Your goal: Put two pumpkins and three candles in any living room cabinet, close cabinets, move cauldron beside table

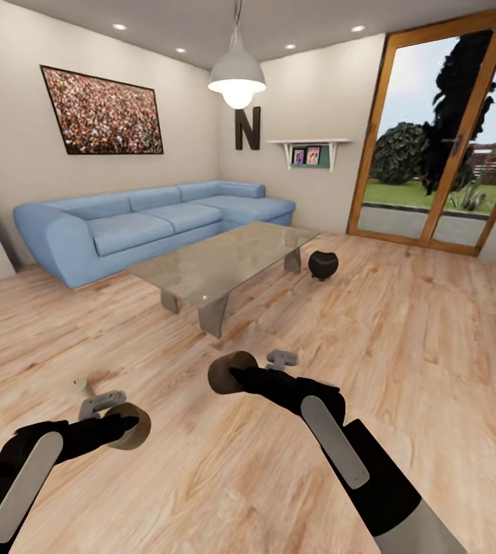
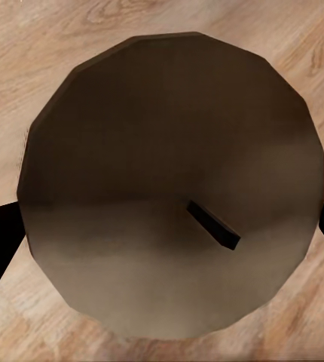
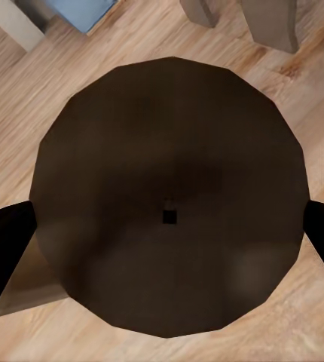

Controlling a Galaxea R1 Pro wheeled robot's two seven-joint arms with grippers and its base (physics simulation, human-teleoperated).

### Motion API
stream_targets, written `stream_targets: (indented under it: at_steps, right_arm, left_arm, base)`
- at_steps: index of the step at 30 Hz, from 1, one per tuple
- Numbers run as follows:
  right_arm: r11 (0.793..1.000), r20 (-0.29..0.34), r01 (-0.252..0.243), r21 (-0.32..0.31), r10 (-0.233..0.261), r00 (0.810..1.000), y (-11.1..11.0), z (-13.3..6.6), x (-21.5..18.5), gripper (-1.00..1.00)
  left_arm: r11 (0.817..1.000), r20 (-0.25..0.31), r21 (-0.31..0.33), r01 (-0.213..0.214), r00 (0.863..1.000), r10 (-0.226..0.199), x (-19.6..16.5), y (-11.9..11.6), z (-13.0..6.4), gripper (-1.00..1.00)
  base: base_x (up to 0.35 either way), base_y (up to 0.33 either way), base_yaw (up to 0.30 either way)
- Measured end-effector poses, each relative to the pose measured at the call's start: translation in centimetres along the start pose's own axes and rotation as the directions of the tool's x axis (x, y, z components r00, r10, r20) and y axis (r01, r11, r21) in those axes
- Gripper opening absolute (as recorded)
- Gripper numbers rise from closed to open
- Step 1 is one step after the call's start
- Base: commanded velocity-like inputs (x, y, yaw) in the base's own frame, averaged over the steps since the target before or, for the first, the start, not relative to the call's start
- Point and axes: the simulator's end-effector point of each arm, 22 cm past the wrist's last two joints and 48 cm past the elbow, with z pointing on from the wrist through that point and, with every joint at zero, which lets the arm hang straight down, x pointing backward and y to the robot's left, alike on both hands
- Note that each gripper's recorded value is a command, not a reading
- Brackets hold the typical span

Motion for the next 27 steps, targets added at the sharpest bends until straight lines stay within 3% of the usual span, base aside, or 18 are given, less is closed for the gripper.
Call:
stream_targets:
  at_steps: [11,27]
  right_arm:
    - [0.999,-0.018,-0.033,-0.015,0.033,0.999,1.1,-0.3,-1.4,-1.00]
    - [0.999,-0.031,-0.042,-0.011,0.042,0.999,2.2,-0.9,-3.8,-1.00]
  left_arm:
    - [1.000,-0.021,-0.001,-0.003,1.000,0.003,-1.1,-0.7,-0.9,-1.00]
    - [1.000,-0.043,0.000,-0.016,0.999,0.016,-2.8,-1.9,-2.5,-1.00]
  base:
    - [0.000,0.000,-0.175]
    - [0.000,0.000,-0.229]
